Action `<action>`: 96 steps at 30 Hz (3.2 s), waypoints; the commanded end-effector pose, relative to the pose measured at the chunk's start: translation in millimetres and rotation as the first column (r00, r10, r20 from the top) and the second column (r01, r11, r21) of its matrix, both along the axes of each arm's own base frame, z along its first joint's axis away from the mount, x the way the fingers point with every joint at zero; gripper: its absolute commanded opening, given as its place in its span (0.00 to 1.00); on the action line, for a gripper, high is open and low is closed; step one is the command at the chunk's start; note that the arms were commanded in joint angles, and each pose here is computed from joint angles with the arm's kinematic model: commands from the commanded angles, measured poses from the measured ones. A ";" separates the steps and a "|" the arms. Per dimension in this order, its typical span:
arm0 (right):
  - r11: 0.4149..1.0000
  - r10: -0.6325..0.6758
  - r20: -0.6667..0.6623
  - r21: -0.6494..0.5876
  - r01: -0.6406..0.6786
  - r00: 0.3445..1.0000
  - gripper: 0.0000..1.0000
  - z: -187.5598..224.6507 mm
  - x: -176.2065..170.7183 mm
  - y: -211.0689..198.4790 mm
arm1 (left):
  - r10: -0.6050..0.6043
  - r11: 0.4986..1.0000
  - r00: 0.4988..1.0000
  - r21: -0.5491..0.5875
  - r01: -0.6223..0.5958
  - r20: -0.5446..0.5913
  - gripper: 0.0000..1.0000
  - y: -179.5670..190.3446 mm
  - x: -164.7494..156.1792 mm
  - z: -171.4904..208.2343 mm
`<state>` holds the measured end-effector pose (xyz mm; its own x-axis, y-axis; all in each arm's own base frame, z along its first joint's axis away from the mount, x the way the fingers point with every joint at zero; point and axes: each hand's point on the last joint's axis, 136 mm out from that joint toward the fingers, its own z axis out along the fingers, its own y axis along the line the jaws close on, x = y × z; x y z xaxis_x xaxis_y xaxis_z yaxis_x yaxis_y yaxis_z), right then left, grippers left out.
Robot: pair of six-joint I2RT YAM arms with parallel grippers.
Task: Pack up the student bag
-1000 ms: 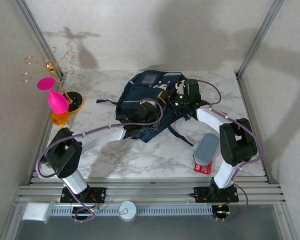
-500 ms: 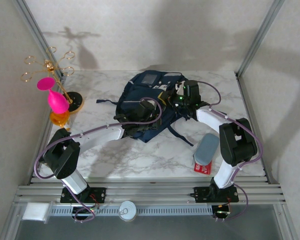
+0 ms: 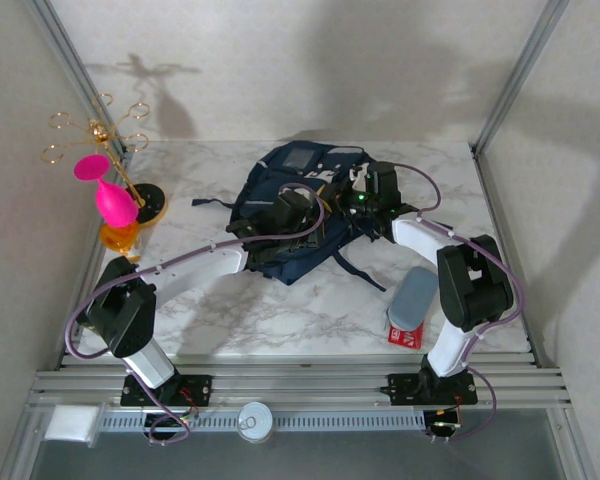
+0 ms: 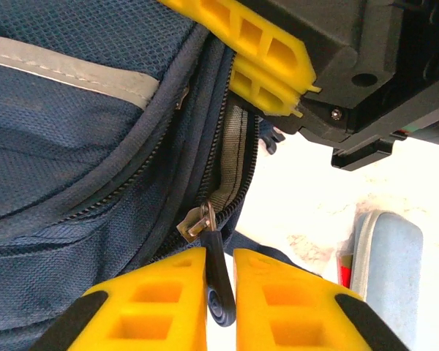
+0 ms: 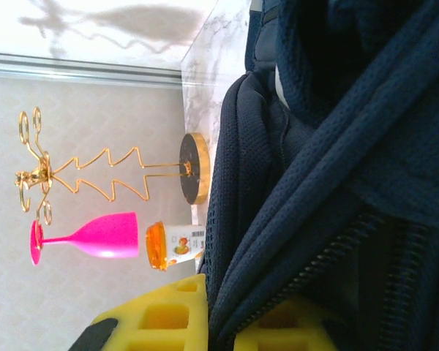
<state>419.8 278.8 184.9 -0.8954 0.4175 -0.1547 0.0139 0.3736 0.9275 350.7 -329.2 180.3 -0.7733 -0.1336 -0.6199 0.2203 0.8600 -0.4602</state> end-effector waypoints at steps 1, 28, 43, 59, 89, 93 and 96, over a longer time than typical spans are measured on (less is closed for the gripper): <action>0.997 0.061 0.058 0.035 -0.063 0.996 0.00 9.1 -3.7 14.7 | 0.041 0.999 0.998 -0.009 -0.041 0.054 0.14 -0.3 12.9 21.3; 0.997 0.049 0.056 0.058 -0.052 0.997 0.00 13.1 -2.9 18.7 | 0.145 0.986 0.987 -0.078 -0.150 -0.074 0.34 -18.4 10.1 -22.9; 0.996 0.050 0.061 0.070 -0.054 0.997 0.00 16.8 -7.3 20.8 | 0.280 0.952 0.957 -0.107 -0.287 -0.078 0.18 -22.5 31.6 -30.6; 0.998 0.039 0.064 0.046 -0.042 0.997 0.00 22.5 0.8 -8.3 | 0.158 0.984 0.987 0.079 -0.158 0.006 0.00 42.7 -15.5 -21.2; 0.949 -0.273 -0.082 -0.185 0.254 0.959 0.57 -41.6 -35.3 30.1 | 0.086 0.996 0.994 -0.014 -0.085 0.064 0.00 68.0 -17.6 -16.2; 0.947 -0.267 -0.025 -0.191 0.258 0.963 0.28 -35.2 -20.8 43.9 | 0.106 0.994 0.991 -0.017 -0.105 0.079 0.00 77.1 -18.1 -14.3; 0.957 -0.203 0.044 -0.200 0.208 0.978 0.08 -22.2 -20.5 64.4 | 0.142 0.990 0.987 0.010 -0.143 0.070 0.00 91.1 -17.6 -18.9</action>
